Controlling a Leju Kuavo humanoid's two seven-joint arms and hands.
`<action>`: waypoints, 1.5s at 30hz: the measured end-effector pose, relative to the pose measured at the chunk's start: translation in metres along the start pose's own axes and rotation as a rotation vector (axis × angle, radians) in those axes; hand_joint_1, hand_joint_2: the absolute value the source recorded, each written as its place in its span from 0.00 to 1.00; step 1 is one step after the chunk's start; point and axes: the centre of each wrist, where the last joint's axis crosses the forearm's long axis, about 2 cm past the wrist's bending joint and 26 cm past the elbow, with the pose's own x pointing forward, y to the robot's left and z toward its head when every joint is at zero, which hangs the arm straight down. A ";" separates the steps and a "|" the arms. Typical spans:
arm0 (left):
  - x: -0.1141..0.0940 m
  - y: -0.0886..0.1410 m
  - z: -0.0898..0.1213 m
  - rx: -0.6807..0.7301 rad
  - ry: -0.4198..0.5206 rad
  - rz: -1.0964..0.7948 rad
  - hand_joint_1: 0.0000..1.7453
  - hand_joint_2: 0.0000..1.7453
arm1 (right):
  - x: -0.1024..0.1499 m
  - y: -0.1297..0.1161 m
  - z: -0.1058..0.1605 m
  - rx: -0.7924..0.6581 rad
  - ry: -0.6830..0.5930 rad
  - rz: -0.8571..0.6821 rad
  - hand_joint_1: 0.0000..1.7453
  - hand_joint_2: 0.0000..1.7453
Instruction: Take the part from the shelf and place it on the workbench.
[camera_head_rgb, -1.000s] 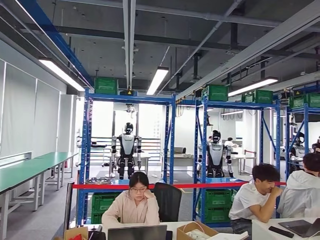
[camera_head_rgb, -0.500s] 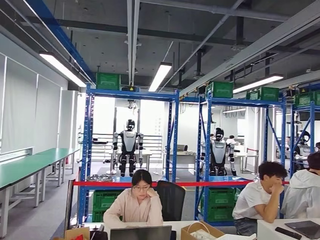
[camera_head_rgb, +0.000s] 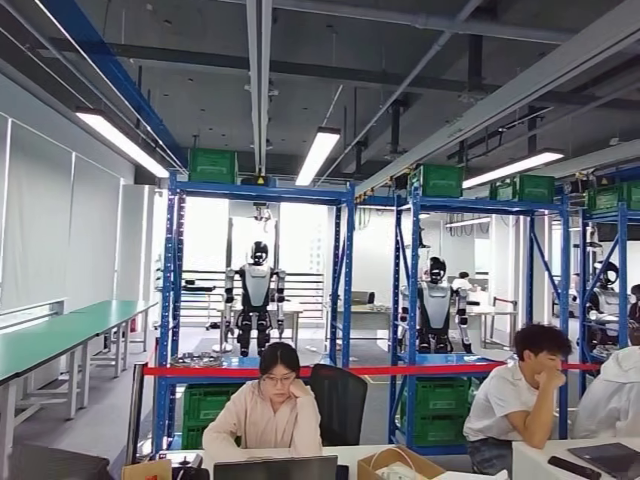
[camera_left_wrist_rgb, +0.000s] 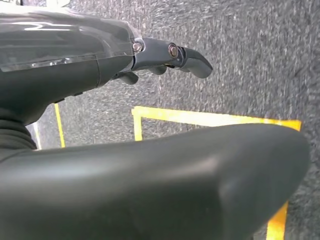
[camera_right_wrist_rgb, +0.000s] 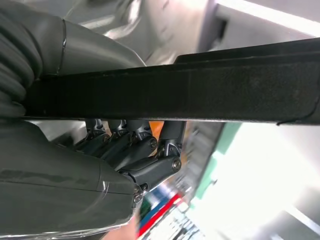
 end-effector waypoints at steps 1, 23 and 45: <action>0.000 0.000 0.000 -0.001 -0.004 -0.003 0.00 1.00 | -0.002 -0.005 -0.002 -0.022 0.025 0.042 1.00 1.00; 0.001 -0.002 0.000 -0.019 -0.065 -0.054 0.00 1.00 | -0.093 0.004 0.076 0.067 0.667 1.284 1.00 1.00; 0.000 -0.004 0.000 -0.052 -0.115 -0.092 0.00 0.50 | -0.118 0.045 0.111 0.166 0.736 1.078 0.00 0.00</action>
